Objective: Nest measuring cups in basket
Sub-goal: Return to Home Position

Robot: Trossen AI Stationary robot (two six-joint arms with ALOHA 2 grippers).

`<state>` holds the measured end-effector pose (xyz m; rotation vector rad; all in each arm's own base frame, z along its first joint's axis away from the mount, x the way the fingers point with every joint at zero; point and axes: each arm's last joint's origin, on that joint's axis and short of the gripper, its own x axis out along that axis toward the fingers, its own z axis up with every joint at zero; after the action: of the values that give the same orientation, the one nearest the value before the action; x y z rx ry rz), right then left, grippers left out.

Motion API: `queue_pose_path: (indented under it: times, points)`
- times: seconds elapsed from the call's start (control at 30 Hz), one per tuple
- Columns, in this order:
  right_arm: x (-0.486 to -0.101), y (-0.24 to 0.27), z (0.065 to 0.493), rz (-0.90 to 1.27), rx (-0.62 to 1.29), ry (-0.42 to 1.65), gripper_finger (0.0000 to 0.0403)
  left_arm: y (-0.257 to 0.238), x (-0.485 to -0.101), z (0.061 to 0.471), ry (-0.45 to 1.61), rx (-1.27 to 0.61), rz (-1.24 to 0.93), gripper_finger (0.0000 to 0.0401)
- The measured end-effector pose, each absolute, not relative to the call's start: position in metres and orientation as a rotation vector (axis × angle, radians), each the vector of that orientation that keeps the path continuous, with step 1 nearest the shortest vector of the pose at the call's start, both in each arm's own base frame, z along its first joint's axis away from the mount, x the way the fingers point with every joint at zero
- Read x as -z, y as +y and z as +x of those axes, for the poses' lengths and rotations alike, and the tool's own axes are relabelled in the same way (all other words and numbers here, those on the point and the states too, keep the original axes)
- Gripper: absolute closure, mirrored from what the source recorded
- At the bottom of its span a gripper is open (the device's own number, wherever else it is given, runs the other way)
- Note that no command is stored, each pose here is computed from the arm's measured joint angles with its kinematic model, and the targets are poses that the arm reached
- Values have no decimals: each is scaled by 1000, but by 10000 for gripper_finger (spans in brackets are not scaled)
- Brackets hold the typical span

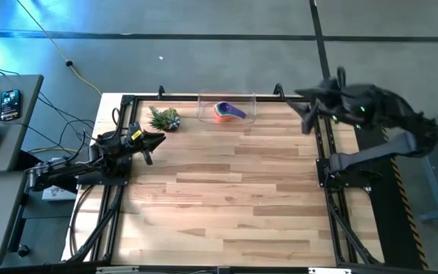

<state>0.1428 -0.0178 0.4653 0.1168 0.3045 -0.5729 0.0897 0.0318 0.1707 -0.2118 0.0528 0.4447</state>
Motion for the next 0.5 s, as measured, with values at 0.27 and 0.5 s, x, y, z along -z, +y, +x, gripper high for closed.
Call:
queue_pose_path:
  times: [0.27,0.5]
  points:
    - [-370,-14,114,228,460,98,190,32,-171,90,53,-444,-212,339]
    - [-301,-8,110,297,232,-37,190,32,-171,90,53,-444,-212,339]
